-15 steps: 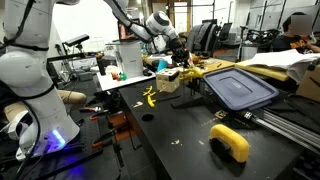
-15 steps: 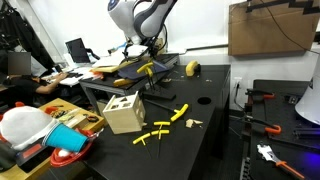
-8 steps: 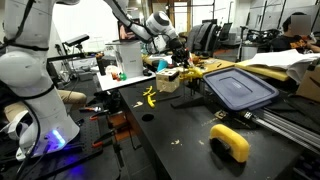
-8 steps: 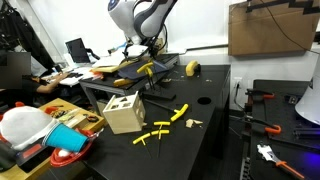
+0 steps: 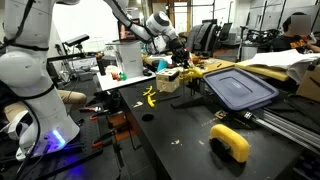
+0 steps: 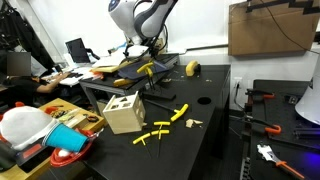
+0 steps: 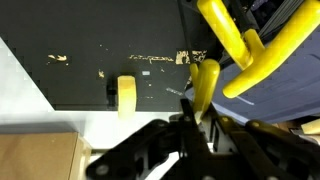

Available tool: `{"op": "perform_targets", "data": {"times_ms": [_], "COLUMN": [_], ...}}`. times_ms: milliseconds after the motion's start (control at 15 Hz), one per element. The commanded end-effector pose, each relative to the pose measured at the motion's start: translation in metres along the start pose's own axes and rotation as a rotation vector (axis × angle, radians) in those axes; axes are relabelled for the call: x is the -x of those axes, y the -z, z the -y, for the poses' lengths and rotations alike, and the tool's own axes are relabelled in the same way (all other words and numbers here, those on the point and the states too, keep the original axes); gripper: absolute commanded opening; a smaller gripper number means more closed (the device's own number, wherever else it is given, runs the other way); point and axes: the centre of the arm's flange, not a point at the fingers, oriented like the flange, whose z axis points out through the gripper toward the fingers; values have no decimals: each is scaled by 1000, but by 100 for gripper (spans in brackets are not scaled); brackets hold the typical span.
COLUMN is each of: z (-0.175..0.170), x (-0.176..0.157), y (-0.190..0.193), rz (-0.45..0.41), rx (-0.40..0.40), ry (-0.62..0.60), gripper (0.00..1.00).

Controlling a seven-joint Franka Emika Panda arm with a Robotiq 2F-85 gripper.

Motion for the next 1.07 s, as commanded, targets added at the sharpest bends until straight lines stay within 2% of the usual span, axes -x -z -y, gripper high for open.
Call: {"op": "perform_targets", "data": {"times_ms": [0, 1000], "z": [-6, -5], "x": [-5, -5], "y": [2, 2], "rz": [3, 6], "rx": [3, -11], "ry": [2, -2], "gripper": [4, 4]}}
